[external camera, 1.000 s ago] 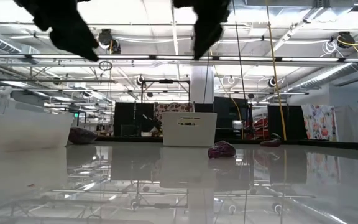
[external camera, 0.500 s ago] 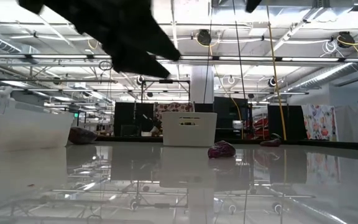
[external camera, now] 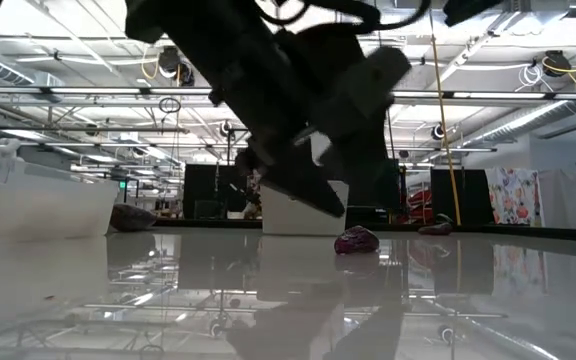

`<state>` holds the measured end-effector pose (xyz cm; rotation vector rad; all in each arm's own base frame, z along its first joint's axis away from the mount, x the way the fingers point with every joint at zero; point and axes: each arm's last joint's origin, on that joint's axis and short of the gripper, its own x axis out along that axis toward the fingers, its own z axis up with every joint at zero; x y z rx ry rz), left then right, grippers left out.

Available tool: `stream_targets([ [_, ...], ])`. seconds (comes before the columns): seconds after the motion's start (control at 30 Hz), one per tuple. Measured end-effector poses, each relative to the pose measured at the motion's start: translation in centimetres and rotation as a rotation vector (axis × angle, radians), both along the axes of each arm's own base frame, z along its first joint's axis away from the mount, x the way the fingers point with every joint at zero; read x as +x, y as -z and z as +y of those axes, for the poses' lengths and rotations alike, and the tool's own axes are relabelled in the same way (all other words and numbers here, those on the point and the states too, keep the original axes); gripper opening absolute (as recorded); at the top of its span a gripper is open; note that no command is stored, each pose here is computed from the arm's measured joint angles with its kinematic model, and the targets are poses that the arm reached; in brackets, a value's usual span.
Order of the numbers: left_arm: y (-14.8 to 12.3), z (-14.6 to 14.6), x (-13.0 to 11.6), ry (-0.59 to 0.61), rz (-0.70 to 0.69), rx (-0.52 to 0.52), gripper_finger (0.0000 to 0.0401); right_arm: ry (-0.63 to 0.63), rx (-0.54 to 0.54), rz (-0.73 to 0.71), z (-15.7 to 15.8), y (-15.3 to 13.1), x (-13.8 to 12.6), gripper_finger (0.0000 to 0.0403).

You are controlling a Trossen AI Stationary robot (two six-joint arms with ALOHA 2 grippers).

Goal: Sort produce into baskets
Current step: Put the eggplant into the blue bin

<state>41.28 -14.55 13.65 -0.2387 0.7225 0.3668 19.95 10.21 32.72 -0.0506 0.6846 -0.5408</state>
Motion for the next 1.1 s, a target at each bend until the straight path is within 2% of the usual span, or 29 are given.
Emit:
stream_targets([
  [0.2, 1.1, -0.1, 0.3, -0.013, 0.039, 0.004, 0.0336, -0.032, 0.048, -0.065, 0.4, 2.9, -0.8, 0.0251],
  [0.27, 1.6, 0.2, 0.1, -0.024, 0.077, 0.016, 0.0336, -0.043, 0.039, -0.062, 0.5, 3.0, -0.9, 0.0251],
  [0.4, 1.7, 0.4, 0.2, -0.018, 0.080, 0.003, 0.0323, 0.005, 0.039, -0.142, 0.4, 2.0, -0.8, 0.0251],
  [0.53, 1.8, 0.4, 0.1, 0.002, 0.101, 0.023, 0.0280, 0.012, 0.034, -0.197, 0.6, 1.5, -0.5, 0.0251],
  [0.73, 1.8, 0.2, 0.1, 0.047, 0.110, 0.057, 0.0195, -0.002, 0.041, -0.239, 0.8, 1.1, -0.1, 0.0251],
  [0.9, 1.5, -0.4, 0.4, 0.125, 0.072, 0.100, 0.0138, -0.008, 0.031, -0.228, 0.8, 1.1, -0.1, 0.0251],
  [1.1, -0.1, -1.9, 1.8, 0.374, -0.111, 0.054, 0.0100, -0.032, 0.062, -0.174, 0.8, 1.5, -0.2, 0.0251],
])
